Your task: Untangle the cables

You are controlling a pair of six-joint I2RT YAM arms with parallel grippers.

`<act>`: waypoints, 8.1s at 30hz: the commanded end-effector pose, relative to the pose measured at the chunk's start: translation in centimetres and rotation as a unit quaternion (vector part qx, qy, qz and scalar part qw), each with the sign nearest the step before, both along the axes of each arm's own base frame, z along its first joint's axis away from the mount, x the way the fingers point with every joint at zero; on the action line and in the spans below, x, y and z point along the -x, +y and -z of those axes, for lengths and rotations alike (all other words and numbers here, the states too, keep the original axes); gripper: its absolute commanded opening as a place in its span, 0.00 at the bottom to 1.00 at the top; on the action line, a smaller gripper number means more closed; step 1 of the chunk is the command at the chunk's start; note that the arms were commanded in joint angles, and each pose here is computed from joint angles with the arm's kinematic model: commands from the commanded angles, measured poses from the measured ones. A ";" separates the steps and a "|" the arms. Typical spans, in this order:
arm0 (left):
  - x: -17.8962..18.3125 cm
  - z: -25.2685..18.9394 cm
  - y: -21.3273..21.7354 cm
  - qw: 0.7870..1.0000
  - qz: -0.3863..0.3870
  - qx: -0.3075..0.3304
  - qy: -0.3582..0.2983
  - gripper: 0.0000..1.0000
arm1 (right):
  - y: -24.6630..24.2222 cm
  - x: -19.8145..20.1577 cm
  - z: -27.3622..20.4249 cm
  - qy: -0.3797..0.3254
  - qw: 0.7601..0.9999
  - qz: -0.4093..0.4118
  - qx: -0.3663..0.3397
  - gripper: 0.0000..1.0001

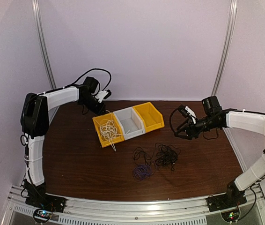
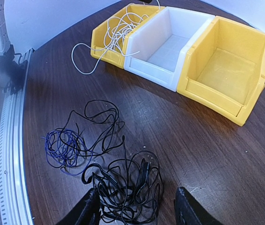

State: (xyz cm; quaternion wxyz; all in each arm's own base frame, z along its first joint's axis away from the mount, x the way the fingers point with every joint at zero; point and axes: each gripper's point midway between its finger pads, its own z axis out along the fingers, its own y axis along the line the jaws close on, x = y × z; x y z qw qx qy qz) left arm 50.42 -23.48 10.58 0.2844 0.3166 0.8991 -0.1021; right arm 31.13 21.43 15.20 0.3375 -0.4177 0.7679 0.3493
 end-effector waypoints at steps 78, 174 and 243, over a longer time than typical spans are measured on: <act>22.1 0.4 -4.6 0.947 -0.230 0.217 0.058 0.53 | 2.7 0.9 2.1 -0.002 0.997 -0.055 0.057 0.53; -1.6 -3.3 6.3 0.969 -0.200 0.142 -0.011 0.53 | 23.4 -12.4 3.0 -0.053 0.993 -0.073 0.074 0.47; 11.6 -8.0 2.5 0.932 -0.246 0.265 -0.006 0.50 | 32.4 -11.7 8.7 -0.014 0.990 0.131 0.058 0.00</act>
